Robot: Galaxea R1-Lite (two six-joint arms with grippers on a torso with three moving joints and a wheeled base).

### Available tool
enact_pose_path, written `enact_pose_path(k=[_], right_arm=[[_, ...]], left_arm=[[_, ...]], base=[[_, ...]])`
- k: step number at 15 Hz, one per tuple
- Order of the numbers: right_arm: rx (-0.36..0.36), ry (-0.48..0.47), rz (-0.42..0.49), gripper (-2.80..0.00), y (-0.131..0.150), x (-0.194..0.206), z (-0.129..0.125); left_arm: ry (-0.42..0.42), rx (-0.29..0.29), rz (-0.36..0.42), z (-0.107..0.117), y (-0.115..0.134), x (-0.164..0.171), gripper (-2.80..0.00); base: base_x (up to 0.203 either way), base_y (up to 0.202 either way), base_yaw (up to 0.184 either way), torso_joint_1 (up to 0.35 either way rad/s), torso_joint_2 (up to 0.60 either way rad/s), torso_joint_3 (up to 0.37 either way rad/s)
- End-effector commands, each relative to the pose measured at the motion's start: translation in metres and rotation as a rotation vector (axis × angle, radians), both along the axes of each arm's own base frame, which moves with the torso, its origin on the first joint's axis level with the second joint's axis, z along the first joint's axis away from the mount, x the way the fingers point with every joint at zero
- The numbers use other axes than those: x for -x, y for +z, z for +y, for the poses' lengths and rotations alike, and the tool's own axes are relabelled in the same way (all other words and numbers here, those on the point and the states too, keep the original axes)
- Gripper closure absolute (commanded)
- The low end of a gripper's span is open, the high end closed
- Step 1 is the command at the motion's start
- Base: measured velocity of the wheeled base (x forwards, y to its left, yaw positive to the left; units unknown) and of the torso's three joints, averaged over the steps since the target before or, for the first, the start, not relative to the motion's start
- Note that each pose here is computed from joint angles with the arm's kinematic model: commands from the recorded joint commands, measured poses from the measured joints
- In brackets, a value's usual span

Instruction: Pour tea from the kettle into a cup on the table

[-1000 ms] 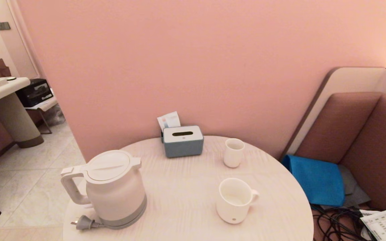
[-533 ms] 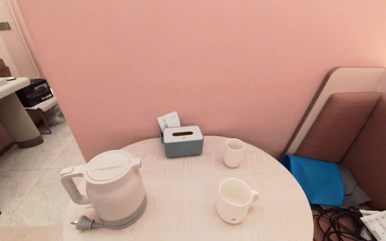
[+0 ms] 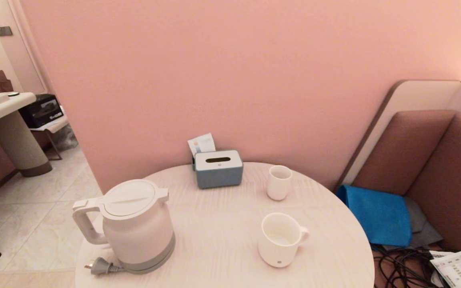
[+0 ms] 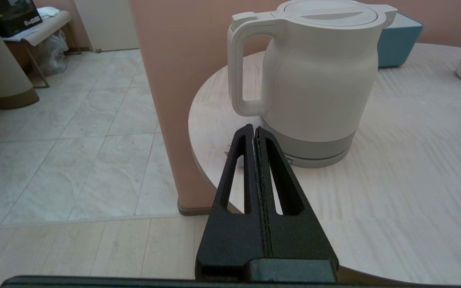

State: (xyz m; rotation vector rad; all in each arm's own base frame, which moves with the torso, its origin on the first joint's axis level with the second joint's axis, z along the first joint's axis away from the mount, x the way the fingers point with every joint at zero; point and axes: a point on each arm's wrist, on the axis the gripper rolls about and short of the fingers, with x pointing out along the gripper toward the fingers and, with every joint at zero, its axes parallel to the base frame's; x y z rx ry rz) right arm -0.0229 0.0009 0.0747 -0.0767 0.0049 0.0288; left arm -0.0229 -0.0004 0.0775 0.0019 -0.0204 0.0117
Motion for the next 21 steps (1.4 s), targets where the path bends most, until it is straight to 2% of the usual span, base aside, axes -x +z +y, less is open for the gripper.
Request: enact_pose_path(k=[1, 14, 21], right_arm=[[0.000, 0.001, 0.002, -2.80, 0.0000, -0.0001, 0.0000], [0.009, 0.002, 0.001, -2.80, 0.0000, -0.0001, 0.0000], [-0.018, -0.004, 0.002, -2.80, 0.0000, -0.0001, -0.0001]], left_arm=[[0.002, 0.000, 0.000, 0.0000, 0.0001, -0.0001, 0.00], [0.001, 0.000, 0.000, 0.0000, 0.0001, -0.0001, 0.00], [0.001, 0.000, 0.000, 0.0000, 0.0001, -0.0001, 0.00]], base=[[0.000, 0.000, 0.000, 0.000, 0.00, 0.000], [0.000, 0.000, 0.000, 0.000, 0.00, 0.000], [0.000, 0.000, 0.000, 0.000, 0.00, 0.000]])
